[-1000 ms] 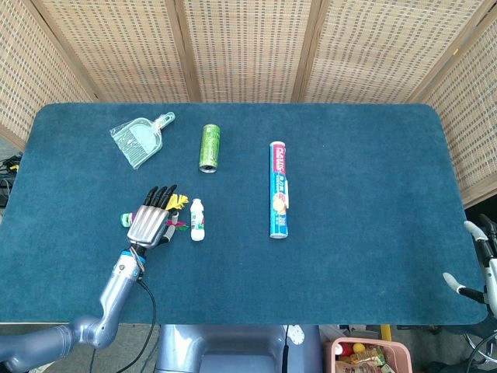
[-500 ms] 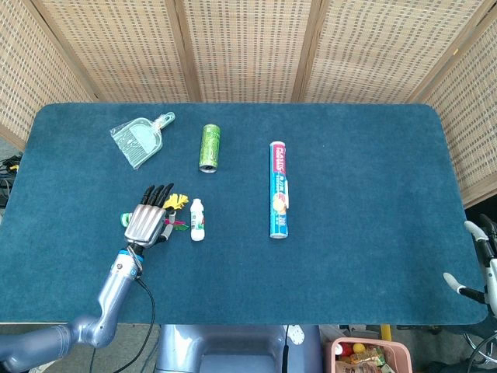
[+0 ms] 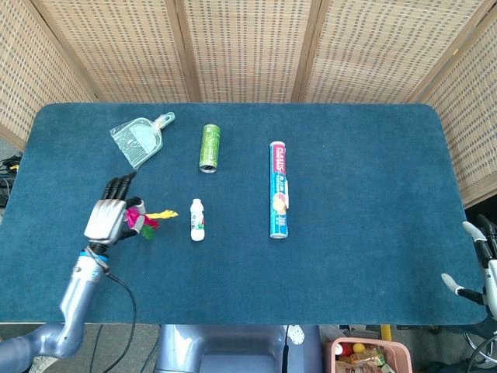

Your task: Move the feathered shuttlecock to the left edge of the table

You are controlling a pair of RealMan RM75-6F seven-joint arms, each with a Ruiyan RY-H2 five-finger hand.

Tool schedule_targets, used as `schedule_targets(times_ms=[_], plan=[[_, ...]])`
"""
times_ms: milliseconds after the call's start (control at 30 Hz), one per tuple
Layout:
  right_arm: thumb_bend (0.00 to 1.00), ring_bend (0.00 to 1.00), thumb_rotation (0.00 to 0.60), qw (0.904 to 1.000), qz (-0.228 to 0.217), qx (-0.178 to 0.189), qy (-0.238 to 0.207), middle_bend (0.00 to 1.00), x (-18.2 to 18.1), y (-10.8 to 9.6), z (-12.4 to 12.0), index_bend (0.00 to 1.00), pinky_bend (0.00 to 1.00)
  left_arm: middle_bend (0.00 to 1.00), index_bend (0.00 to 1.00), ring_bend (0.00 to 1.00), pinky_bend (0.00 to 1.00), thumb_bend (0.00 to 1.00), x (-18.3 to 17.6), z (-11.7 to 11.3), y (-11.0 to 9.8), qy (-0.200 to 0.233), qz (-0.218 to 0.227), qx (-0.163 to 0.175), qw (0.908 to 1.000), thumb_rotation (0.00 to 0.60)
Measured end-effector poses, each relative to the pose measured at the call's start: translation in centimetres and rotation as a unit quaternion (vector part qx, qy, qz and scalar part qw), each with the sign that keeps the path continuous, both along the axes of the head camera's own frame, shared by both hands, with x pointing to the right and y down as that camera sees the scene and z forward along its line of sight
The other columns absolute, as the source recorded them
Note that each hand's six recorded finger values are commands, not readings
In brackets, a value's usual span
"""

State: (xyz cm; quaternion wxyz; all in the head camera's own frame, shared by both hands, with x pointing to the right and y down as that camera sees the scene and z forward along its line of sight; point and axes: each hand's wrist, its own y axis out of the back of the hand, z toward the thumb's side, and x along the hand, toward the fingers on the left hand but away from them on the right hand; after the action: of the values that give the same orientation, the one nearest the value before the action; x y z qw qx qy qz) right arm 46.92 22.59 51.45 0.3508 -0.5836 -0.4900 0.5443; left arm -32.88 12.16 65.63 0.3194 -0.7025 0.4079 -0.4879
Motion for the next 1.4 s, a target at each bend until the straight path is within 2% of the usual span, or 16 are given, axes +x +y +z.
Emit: schedule_targets(times_ms=[267, 400, 733, 900, 933, 1000, 1067, 1133, 1167, 1233, 1400], plan=[[0.00, 0.00, 0.600, 1.0000, -0.004, 0.003, 0.001, 0.00, -0.2, 0.1, -0.2, 0.00, 0.00, 0.00, 0.70, 0.00, 0.00, 0.46, -5.0, -1.7, -0.2, 0.070, -0.070, -0.020, 0.9949, 0.600], [0.00, 0.00, 0.600, 1.0000, -0.005, 0.002, 0.003, 0.00, -0.3, 0.1, -0.1, 0.00, 0.00, 0.00, 0.70, 0.00, 0.00, 0.46, -7.6, -1.8, -0.2, 0.088, -0.104, -0.034, 0.9901, 0.600], [0.00, 0.00, 0.600, 0.9999, -0.011, -0.003, 0.007, 0.00, -0.8, 0.2, 0.2, 0.00, 0.00, 0.00, 0.70, 0.00, 0.00, 0.46, -14.4, -0.8, -0.7, 0.080, -0.174, -0.054, 0.9801, 0.600], [0.00, 0.00, 0.600, 0.9999, -0.012, -0.004, 0.010, 0.00, -0.9, 0.2, 0.3, 0.00, 0.00, 0.00, 0.68, 0.00, 0.00, 0.46, -15.5, -0.1, -2.4, 0.087, -0.191, -0.049, 0.9765, 0.600], [0.00, 0.00, 0.600, 0.9999, -0.011, -0.005, 0.011, 0.00, -0.9, 0.2, 0.4, 0.00, 0.00, 0.00, 0.64, 0.00, 0.00, 0.43, -15.5, 0.0, -2.7, 0.090, -0.193, -0.047, 0.9759, 0.600], [0.00, 0.00, 0.600, 0.9999, -0.011, -0.005, 0.012, 0.00, -0.8, 0.2, 0.4, 0.00, 0.00, 0.00, 0.47, 0.00, 0.00, 0.31, -15.4, 0.1, -3.4, 0.091, -0.194, -0.043, 0.9758, 0.600], [0.00, 0.00, 0.600, 0.9998, -0.009, -0.006, 0.013, 0.00, -0.8, 0.2, 0.5, 0.00, 0.00, 0.00, 0.20, 0.00, 0.00, 0.16, -15.4, 0.3, -3.3, 0.086, -0.190, -0.049, 0.9768, 0.600], [0.00, 0.00, 0.600, 0.9998, -0.009, -0.007, 0.014, 0.00, -0.8, 0.1, 0.5, 0.00, 0.00, 0.00, 0.04, 0.00, 0.00, 0.07, -15.5, 0.6, -3.1, 0.078, -0.184, -0.058, 0.9781, 0.600], [0.00, 0.00, 0.600, 0.9998, -0.009, -0.007, 0.014, 0.00, -0.8, 0.1, 0.5, 0.00, 0.00, 0.00, 0.00, 0.00, 0.00, 0.03, -15.6, 0.6, -2.9, 0.071, -0.179, -0.062, 0.9792, 0.600], [0.00, 0.00, 0.600, 0.9998, -0.009, -0.007, 0.013, 0.00, -0.8, 0.1, 0.4, 0.00, 0.00, 0.00, 0.00, 0.00, 0.00, 0.00, -15.6, 0.6, -2.8, 0.070, -0.178, -0.064, 0.9795, 0.600], [0.00, 0.00, 0.600, 0.9999, -0.010, -0.003, 0.011, 0.00, -0.9, 0.1, 0.3, 0.00, 0.00, 0.00, 0.00, 0.00, 0.00, 0.00, -15.8, -0.4, -2.7, 0.077, -0.177, -0.049, 0.9801, 0.600]])
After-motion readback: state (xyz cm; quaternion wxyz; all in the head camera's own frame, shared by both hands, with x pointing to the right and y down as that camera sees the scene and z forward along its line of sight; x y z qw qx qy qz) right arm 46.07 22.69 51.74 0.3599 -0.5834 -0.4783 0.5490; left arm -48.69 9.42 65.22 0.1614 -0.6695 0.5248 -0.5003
